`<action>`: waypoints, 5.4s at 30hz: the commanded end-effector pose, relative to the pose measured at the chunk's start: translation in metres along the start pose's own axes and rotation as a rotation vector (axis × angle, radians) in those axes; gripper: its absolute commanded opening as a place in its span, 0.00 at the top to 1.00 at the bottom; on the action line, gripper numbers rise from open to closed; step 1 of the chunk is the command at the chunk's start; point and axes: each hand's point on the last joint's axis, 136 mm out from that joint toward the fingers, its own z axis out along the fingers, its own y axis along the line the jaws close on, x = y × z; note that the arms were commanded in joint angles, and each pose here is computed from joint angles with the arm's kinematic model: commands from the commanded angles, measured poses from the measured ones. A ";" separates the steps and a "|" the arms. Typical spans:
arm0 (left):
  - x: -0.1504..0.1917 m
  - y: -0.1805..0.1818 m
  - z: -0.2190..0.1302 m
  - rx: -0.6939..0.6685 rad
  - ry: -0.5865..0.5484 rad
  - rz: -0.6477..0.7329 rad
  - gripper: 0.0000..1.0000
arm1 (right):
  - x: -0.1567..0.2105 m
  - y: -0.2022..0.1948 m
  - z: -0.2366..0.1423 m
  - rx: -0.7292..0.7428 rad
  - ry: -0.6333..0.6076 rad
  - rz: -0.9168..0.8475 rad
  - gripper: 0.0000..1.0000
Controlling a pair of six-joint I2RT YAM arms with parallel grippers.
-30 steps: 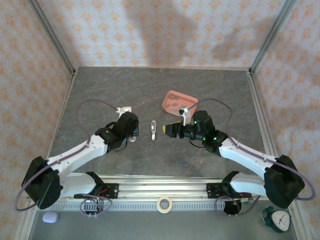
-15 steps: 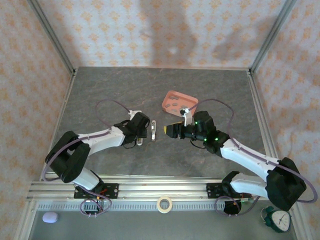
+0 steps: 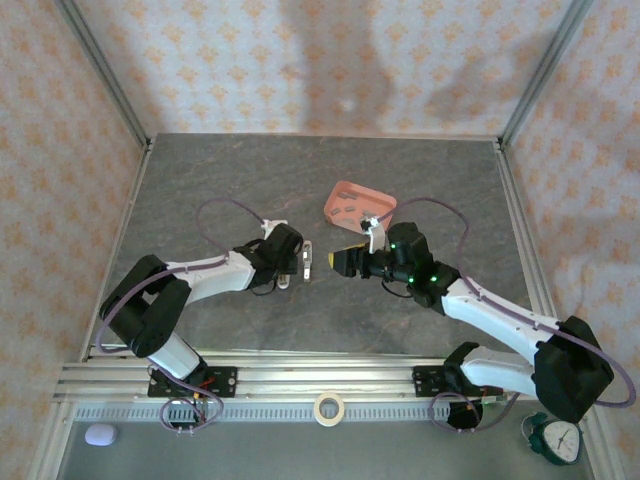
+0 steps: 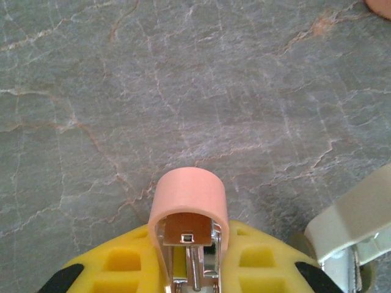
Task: Load the staples into the stapler
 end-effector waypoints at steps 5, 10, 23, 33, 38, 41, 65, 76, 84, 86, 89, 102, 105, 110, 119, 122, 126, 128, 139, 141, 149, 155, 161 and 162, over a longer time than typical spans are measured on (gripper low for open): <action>-0.021 -0.007 0.000 0.005 -0.062 -0.012 0.98 | -0.002 0.000 -0.002 0.006 -0.019 -0.021 0.42; -0.019 -0.006 0.003 0.000 -0.057 -0.010 0.89 | -0.001 0.000 -0.003 0.009 -0.014 -0.018 0.42; -0.028 -0.001 -0.016 0.007 -0.095 -0.023 0.58 | -0.003 0.002 -0.009 0.021 -0.020 -0.023 0.42; -0.049 0.021 -0.068 -0.024 -0.204 -0.014 0.34 | -0.004 -0.033 -0.016 0.272 0.091 -0.023 0.41; -0.052 0.033 -0.085 -0.005 -0.219 -0.021 0.20 | -0.007 -0.051 -0.012 0.387 0.225 -0.081 0.41; -0.052 0.041 -0.086 0.008 -0.208 -0.038 0.16 | -0.017 -0.063 -0.007 0.438 0.286 -0.114 0.40; -0.049 0.074 -0.077 0.034 -0.185 -0.120 0.09 | -0.070 -0.241 0.046 0.966 0.545 0.012 0.49; -0.053 0.072 -0.085 0.051 -0.186 -0.112 0.09 | -0.029 -0.237 0.013 0.993 0.626 0.042 0.50; -0.053 0.075 -0.091 0.049 -0.195 -0.114 0.09 | 0.004 -0.223 -0.012 0.972 0.676 0.091 0.51; -0.052 0.076 -0.092 0.046 -0.196 -0.112 0.09 | 0.012 -0.218 -0.018 0.962 0.682 0.110 0.52; -0.053 0.077 -0.093 0.043 -0.199 -0.110 0.09 | 0.020 -0.207 -0.026 0.929 0.679 0.132 0.51; -0.045 0.082 -0.089 0.025 -0.189 -0.109 0.09 | 0.003 -0.164 -0.031 0.831 0.726 -0.087 0.42; -0.044 0.081 -0.088 0.026 -0.185 -0.108 0.09 | -0.003 -0.171 -0.022 0.852 0.713 -0.071 0.43; -0.043 0.081 -0.089 0.031 -0.187 -0.096 0.09 | -0.014 -0.179 -0.004 0.852 0.670 -0.070 0.47; -0.048 0.074 -0.087 0.059 -0.186 -0.063 0.10 | -0.023 -0.198 -0.001 0.882 0.724 -0.108 0.49; -0.047 0.067 -0.078 0.086 -0.154 -0.050 0.10 | -0.022 -0.201 0.003 0.830 0.754 -0.170 0.50; -0.044 0.058 -0.068 0.110 -0.068 -0.025 0.10 | -0.015 -0.202 0.001 0.766 0.839 -0.264 0.51; -0.045 0.054 -0.065 0.120 -0.022 -0.016 0.10 | -0.005 -0.206 -0.003 0.763 0.892 -0.290 0.51; -0.063 0.041 -0.048 0.150 0.034 -0.050 0.11 | 0.005 -0.228 0.014 0.770 0.895 -0.316 0.50; -0.063 0.041 -0.046 0.146 0.039 -0.041 0.11 | 0.004 -0.231 0.018 0.771 0.883 -0.328 0.50; -0.068 0.047 -0.051 0.122 0.009 -0.027 0.11 | 0.004 -0.241 0.024 0.760 0.889 -0.348 0.51; -0.069 0.046 -0.050 0.124 0.019 -0.023 0.11 | 0.006 -0.251 0.025 0.760 0.892 -0.341 0.56; -0.068 0.049 -0.053 0.116 0.018 -0.016 0.11 | 0.010 -0.253 0.029 0.747 0.908 -0.324 0.70; -0.068 0.048 -0.054 0.118 0.016 -0.015 0.11 | 0.010 -0.253 0.028 0.749 0.909 -0.323 0.71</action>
